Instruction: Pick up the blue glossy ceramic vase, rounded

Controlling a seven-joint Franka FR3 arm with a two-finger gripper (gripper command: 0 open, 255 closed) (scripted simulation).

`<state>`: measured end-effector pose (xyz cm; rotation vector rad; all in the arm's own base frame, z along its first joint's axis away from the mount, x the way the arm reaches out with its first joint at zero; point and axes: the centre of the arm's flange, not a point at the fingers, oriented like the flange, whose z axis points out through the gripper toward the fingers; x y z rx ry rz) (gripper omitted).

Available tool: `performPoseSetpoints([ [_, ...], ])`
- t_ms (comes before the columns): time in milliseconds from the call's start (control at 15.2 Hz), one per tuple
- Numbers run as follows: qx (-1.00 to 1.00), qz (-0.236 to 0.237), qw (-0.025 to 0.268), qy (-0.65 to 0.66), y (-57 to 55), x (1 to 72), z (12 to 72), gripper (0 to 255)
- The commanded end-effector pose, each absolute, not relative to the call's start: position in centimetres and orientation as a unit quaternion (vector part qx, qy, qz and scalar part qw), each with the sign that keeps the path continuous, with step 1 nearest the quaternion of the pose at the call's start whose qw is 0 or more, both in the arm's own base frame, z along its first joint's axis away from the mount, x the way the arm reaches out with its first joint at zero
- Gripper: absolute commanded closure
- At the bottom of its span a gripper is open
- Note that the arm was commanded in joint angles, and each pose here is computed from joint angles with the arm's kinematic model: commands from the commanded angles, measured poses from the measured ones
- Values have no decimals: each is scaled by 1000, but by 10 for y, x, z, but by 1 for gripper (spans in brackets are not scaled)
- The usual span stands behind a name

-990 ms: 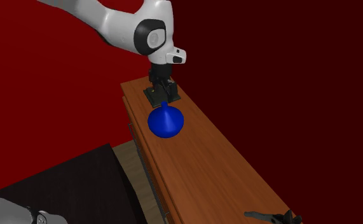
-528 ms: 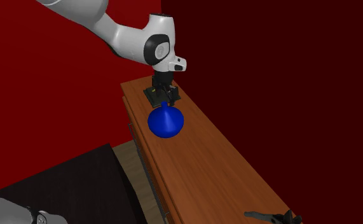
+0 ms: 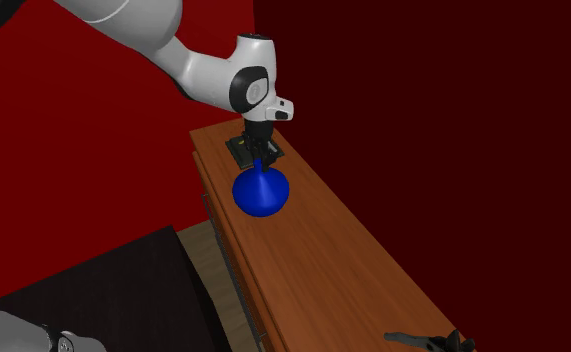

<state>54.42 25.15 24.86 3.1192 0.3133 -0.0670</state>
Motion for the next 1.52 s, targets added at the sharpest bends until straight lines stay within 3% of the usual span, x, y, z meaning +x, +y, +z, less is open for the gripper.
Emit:
performPoseSetpoints([
  [0,995,-22,3,100,252,544,248,255],
  [396,995,-22,3,100,251,544,248,255],
  [1452,995,-22,3,100,251,544,328,255],
])
